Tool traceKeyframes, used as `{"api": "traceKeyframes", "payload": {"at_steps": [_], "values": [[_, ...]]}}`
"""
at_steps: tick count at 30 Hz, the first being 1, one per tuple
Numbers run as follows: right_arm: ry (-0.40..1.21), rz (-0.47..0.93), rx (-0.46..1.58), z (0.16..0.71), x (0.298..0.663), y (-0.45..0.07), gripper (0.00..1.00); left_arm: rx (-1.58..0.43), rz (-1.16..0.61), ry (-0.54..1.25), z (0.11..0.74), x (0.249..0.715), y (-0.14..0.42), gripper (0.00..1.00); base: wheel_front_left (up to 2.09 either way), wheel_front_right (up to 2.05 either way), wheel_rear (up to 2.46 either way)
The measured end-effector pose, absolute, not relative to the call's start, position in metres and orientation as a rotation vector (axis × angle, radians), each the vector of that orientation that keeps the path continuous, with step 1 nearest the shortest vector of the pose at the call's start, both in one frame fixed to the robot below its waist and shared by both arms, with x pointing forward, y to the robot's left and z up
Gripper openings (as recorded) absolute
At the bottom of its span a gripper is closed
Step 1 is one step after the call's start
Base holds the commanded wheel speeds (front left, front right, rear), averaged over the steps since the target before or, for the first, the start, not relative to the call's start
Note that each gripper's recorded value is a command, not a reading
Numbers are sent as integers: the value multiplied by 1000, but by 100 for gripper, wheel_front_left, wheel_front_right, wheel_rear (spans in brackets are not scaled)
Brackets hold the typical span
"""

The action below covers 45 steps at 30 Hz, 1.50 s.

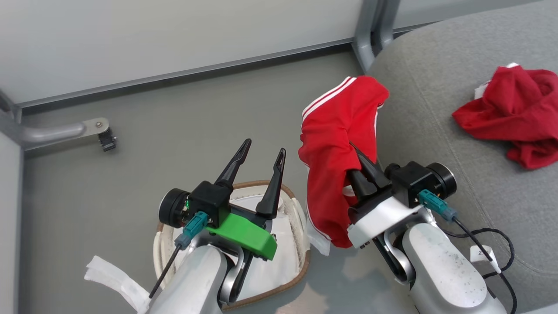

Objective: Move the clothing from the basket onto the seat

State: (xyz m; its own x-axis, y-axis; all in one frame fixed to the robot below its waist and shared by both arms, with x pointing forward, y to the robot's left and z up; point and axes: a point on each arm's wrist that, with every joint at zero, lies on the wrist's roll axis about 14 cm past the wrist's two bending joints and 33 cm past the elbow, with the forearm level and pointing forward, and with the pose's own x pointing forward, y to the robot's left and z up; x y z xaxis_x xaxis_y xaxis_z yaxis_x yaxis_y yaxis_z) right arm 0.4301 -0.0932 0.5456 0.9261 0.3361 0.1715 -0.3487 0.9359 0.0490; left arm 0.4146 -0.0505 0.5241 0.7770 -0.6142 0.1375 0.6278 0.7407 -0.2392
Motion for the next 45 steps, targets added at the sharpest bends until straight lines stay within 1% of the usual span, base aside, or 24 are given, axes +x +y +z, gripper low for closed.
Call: {"api": "traceKeyframes", "payload": {"at_steps": [6,14,20,24,27,30,33,38,42,45], "values": [[-183,221,81,553,420,-140,0,-294,-771,-24,516,411,-82,100,0,0,0],[-181,6,79,553,390,-211,0,-312,-930,22,504,395,-134,100,0,0,0],[-197,-150,38,560,366,-262,0,-320,-1073,61,496,372,-172,100,0,0,0],[-183,-215,16,556,359,-282,0,-325,-1137,88,488,365,-187,100,0,0,0],[-152,-252,24,546,357,-293,0,-337,-1151,124,477,362,-191,100,0,0,0],[-156,-257,-23,553,364,-305,0,-338,-1158,159,464,362,-193,100,0,0,0],[-190,-242,-120,578,378,-321,0,-333,-1155,192,451,363,-193,100,0,0,0],[-309,-240,-278,647,409,-351,0,-318,-1108,213,433,378,-186,100,0,0,0],[-365,-235,-389,690,436,-364,0,-294,-1084,237,413,387,-179,100,0,0,0],[-396,-270,-468,720,450,-382,0,-294,-1068,260,400,391,-175,100,0,0,0]]}}
